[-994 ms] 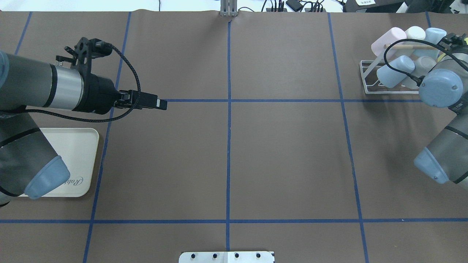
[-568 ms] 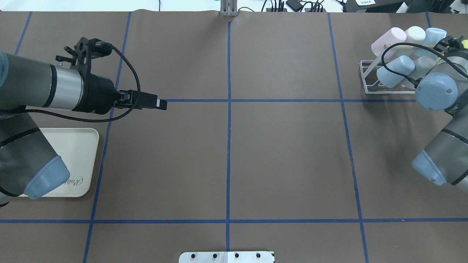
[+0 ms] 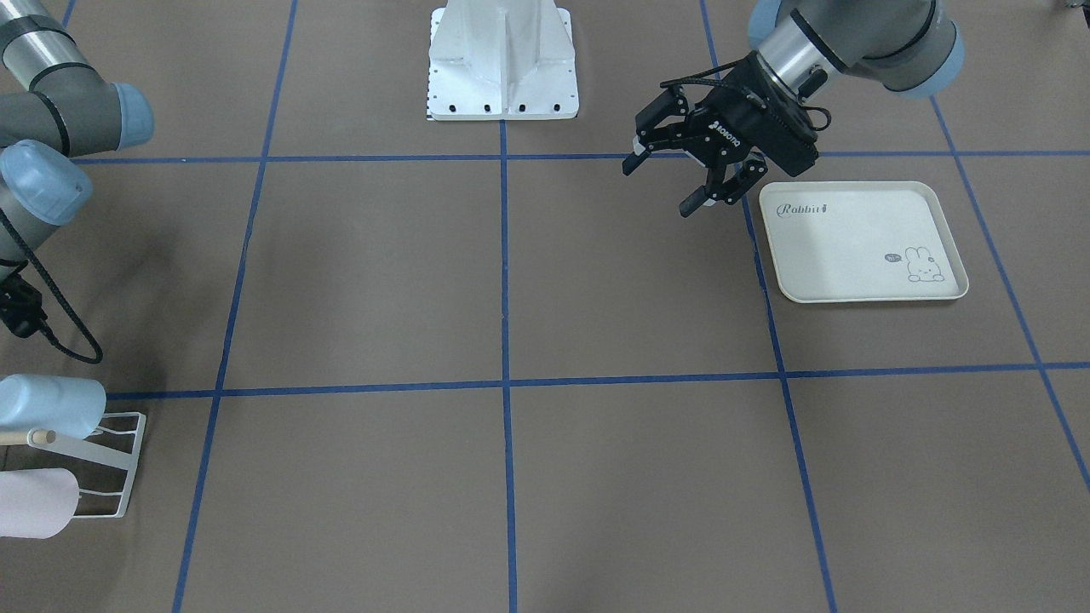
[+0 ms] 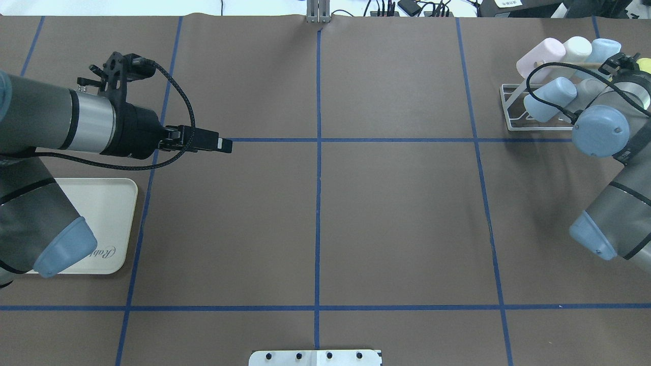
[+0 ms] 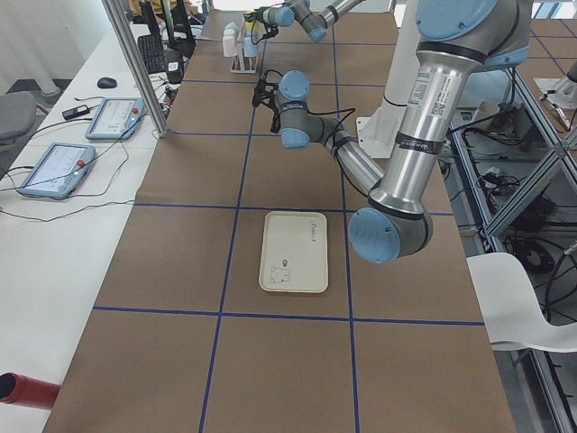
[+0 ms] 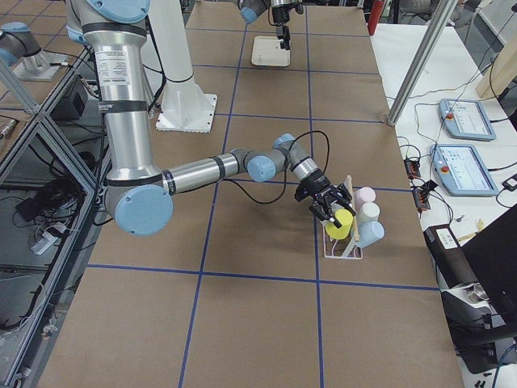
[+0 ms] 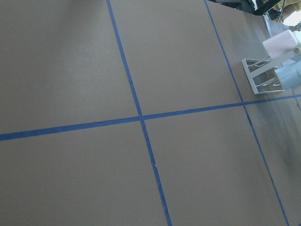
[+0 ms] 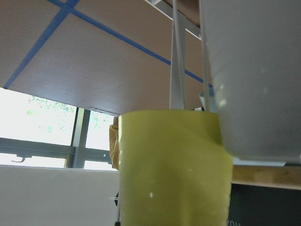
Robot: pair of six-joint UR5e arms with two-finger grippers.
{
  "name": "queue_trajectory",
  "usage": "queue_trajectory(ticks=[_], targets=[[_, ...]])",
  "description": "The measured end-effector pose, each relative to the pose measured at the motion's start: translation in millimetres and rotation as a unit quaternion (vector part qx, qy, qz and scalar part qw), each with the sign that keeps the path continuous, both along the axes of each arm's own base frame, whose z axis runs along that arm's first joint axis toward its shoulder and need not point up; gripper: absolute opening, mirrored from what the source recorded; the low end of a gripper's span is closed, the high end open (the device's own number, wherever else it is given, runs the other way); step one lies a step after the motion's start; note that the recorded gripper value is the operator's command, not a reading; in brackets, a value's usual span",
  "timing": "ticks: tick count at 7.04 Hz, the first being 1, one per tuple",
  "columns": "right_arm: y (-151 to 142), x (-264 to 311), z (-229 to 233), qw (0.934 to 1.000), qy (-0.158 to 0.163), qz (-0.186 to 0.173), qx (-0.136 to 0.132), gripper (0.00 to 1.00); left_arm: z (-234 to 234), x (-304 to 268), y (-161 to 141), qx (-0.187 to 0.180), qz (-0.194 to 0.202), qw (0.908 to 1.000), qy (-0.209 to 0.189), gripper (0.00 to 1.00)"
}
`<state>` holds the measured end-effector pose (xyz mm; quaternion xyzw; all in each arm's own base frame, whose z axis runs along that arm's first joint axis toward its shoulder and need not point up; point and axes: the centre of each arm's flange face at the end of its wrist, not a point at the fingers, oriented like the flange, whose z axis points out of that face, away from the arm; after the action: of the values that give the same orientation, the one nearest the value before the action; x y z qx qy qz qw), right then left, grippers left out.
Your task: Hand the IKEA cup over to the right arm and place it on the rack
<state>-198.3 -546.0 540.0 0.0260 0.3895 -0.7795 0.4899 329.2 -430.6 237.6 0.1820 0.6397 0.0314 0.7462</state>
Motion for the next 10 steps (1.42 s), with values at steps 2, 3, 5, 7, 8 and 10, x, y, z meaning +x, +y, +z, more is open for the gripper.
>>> queue_trajectory(ticks=[2,3,5,7,8,10], targets=[[0.9,-1.6,1.1,0.9998,-0.014,0.015,0.007,0.59,-0.4,-0.2,0.2,0.000,0.000,1.0000,0.000,1.00],[1.3,-2.6,2.4,0.9994,-0.022,0.023,0.011,0.88,-0.6,-0.3,0.3,0.001,0.000,1.0000,0.001,1.00],[1.5,-3.6,4.9,0.9990,-0.029,0.031,0.013,0.98,-0.7,-0.4,0.4,0.001,0.000,1.0000,0.001,1.00],[1.7,-4.2,5.7,0.9986,-0.035,0.036,0.015,0.98,-0.6,-0.3,0.3,0.001,0.000,1.0000,0.001,1.00],[1.8,-4.4,5.8,0.9986,-0.035,0.037,0.015,0.99,-0.5,-0.3,0.3,0.001,0.000,1.0000,0.001,1.00],[2.3,-5.3,-7.0,0.9979,-0.051,0.035,0.020,0.99,-0.6,-0.4,0.4,0.001,0.000,1.0000,0.001,1.00]])
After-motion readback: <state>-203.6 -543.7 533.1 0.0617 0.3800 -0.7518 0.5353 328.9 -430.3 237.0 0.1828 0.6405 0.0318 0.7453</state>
